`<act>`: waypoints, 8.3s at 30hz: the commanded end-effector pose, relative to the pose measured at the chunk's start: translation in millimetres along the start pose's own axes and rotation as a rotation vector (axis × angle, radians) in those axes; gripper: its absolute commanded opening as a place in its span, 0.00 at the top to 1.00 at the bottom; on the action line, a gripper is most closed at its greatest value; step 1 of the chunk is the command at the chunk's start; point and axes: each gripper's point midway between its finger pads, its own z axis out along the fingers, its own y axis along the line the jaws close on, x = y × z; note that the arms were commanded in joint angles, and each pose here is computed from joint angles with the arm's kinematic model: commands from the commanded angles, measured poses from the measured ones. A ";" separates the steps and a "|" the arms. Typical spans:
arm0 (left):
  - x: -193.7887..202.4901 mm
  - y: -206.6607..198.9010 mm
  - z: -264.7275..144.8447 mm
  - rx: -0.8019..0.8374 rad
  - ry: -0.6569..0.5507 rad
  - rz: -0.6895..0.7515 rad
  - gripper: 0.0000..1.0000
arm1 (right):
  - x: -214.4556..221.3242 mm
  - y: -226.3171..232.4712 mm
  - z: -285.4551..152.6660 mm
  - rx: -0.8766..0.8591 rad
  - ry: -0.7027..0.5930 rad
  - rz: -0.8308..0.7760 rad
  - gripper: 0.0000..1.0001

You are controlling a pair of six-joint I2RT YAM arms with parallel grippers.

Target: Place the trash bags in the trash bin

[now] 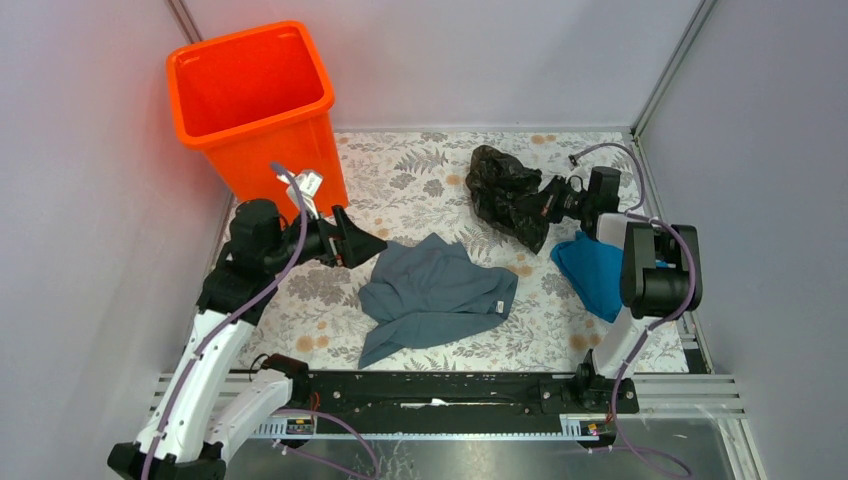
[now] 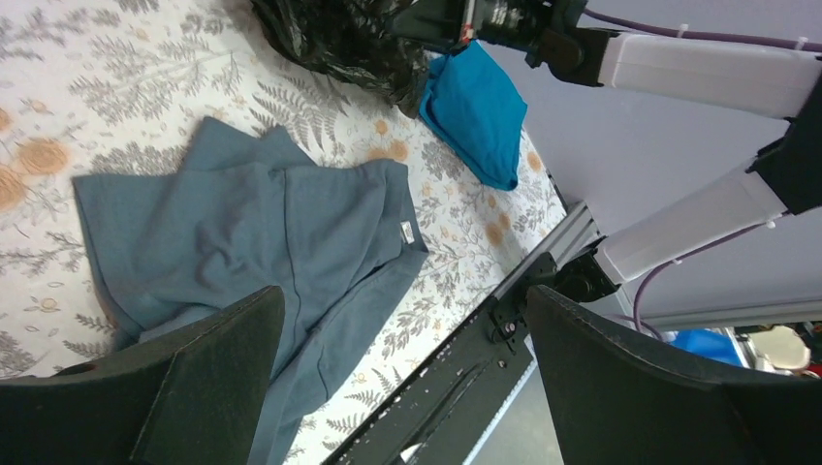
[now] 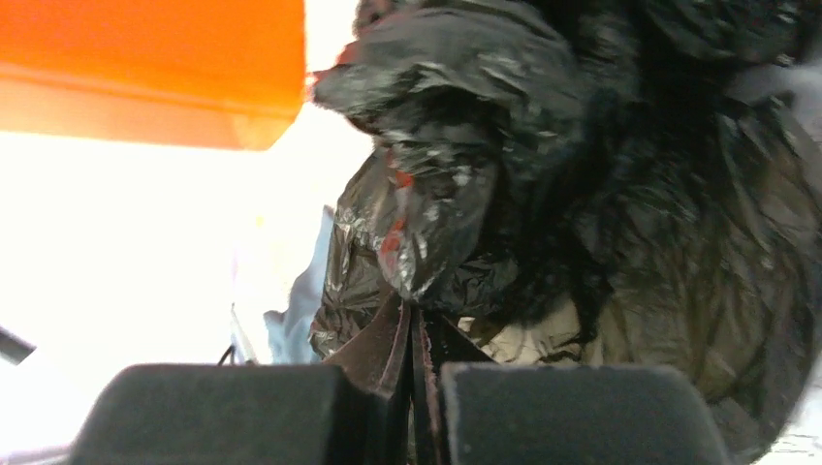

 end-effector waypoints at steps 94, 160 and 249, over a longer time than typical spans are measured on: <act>-45.9 -147.6 151.6 0.631 0.015 -0.414 0.50 | 43.0 310.9 -143.3 -0.422 -0.249 -0.327 1.00; 31.6 53.8 35.4 -0.250 -0.104 -0.062 1.00 | 81.8 80.9 -102.5 0.441 -0.148 0.221 0.00; -110.0 98.9 252.7 -0.247 -0.171 0.072 1.00 | -145.5 108.6 -86.6 0.184 -0.485 -0.295 1.00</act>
